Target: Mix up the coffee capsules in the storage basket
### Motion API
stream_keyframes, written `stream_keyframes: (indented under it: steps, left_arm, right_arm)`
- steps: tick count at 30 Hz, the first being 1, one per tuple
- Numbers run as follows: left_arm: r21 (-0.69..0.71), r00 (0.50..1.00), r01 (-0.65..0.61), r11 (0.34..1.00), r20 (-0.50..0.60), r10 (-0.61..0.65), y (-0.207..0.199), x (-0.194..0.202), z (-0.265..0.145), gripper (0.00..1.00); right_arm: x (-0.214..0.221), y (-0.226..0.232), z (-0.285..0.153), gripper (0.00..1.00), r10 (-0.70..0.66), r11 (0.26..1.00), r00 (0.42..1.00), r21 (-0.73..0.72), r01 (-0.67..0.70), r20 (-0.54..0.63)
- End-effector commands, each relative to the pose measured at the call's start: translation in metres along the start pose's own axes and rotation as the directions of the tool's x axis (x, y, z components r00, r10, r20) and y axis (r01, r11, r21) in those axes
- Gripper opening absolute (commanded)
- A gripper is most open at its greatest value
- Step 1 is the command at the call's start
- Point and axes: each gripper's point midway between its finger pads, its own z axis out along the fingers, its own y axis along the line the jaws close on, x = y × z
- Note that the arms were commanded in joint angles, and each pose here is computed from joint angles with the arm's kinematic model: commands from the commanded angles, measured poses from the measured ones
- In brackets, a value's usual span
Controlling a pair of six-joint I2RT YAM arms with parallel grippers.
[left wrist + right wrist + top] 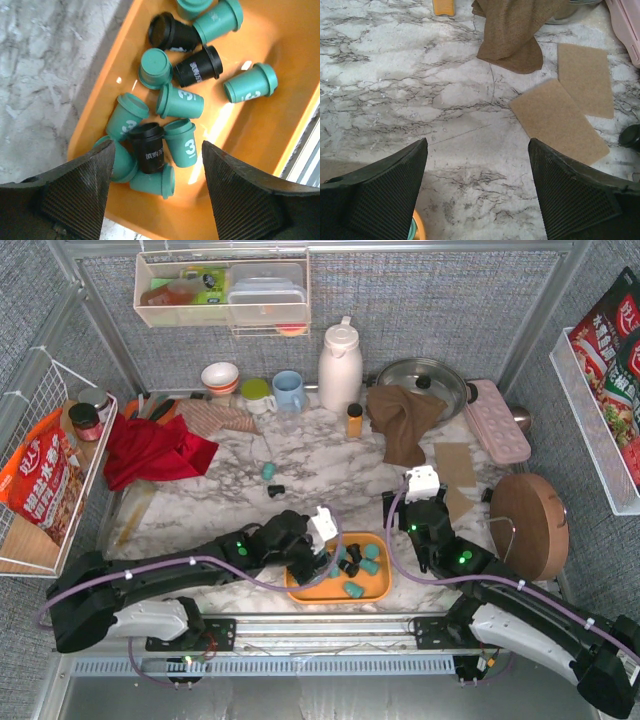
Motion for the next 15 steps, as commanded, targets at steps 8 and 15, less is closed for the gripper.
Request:
stream_keyframes:
  steps: [8, 15]
  left_arm:
    - [-0.251, 0.937, 0.118, 0.961, 0.347, -0.025, 0.045, -0.068, -0.052, 0.99]
    - [-0.524, 0.855, 0.476, 0.706, 0.463, -0.233, 0.130, -0.060, -0.104, 0.99]
  right_arm:
    - [-0.007, -0.003, 0.000, 0.88, 0.035, 0.999, 0.999, 0.016, -0.035, 0.028]
    - [-0.008, -0.008, 0.000, 0.99, 0.043, 0.998, 0.998, 0.038, -0.044, 0.043]
